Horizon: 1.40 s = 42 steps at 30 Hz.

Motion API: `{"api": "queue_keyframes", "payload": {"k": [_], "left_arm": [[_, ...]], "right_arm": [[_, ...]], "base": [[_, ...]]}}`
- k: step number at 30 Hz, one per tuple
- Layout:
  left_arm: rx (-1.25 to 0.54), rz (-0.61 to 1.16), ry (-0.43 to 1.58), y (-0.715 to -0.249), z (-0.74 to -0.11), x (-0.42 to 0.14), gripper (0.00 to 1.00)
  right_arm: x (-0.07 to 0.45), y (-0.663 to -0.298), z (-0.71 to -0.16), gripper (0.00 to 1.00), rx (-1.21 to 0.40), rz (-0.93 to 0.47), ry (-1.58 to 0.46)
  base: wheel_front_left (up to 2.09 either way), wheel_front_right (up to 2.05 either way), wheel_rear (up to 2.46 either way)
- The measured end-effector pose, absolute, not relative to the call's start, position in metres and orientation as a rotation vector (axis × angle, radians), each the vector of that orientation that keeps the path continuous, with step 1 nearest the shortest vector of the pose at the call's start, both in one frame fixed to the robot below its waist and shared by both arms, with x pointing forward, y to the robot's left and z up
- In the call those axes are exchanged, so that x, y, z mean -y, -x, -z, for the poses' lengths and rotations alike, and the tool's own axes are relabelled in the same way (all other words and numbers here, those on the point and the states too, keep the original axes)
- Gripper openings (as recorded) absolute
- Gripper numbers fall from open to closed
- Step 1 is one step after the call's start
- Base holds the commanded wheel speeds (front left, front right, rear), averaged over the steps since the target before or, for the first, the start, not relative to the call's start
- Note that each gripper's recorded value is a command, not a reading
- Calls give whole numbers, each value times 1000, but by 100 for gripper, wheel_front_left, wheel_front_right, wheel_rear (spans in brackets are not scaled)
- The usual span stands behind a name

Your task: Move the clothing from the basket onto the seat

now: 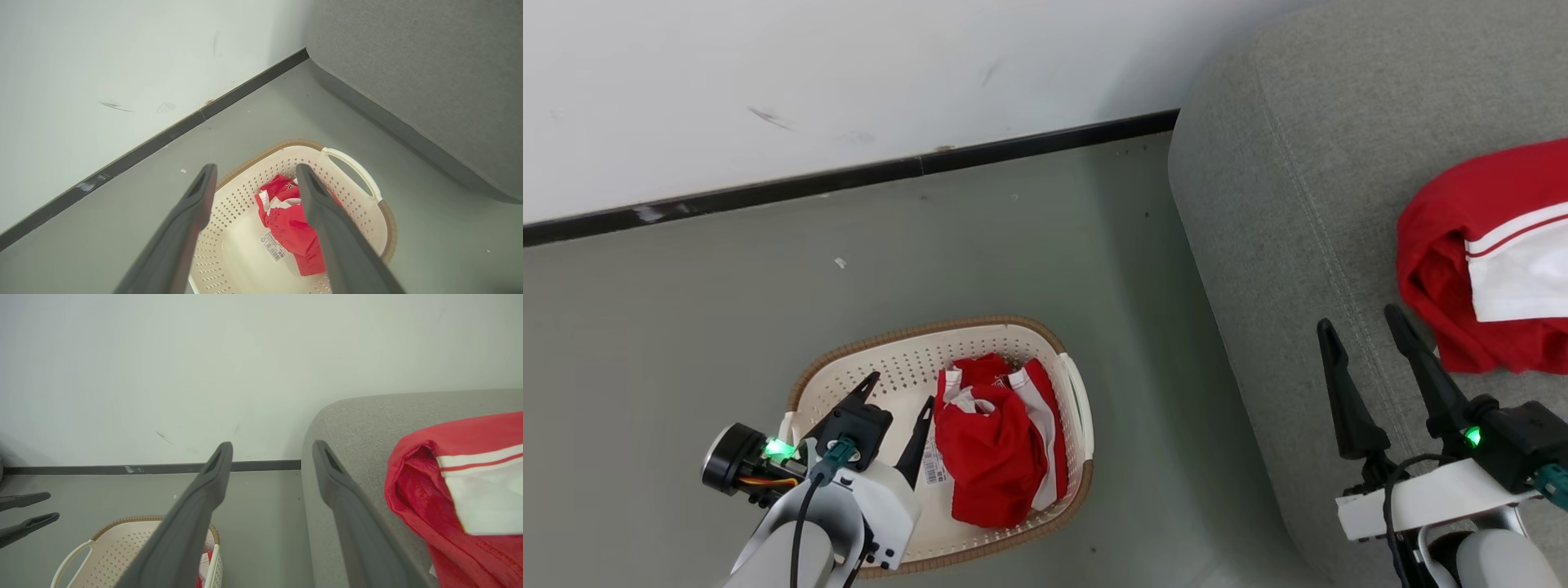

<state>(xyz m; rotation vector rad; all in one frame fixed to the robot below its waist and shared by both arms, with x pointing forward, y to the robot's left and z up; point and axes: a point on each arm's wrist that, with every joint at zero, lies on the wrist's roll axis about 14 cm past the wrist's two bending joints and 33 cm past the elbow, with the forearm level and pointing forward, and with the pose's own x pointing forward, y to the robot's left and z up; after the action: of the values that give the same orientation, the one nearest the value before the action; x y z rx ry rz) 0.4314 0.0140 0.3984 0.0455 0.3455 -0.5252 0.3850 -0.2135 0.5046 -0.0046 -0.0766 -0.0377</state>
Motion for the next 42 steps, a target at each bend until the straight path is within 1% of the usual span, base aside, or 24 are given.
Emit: {"api": "queue_keyframes", "payload": {"k": [11,25,35,42], "left_arm": [[-522,592,-106,-434,-331,-3,100],[-665,693,-148,-436,-262,16,100],[-765,709,-160,-434,-215,17,100],[-794,718,-161,-439,-192,20,100]], "right_arm": [[225,-407,-502,100,82,65,21],[233,-436,-487,100,67,74,33],[238,-454,-472,100,44,77,37],[237,-466,-462,100,32,65,36]], "base": [[0,0,0],[0,0,0],[0,0,0],[0,0,0]]}}
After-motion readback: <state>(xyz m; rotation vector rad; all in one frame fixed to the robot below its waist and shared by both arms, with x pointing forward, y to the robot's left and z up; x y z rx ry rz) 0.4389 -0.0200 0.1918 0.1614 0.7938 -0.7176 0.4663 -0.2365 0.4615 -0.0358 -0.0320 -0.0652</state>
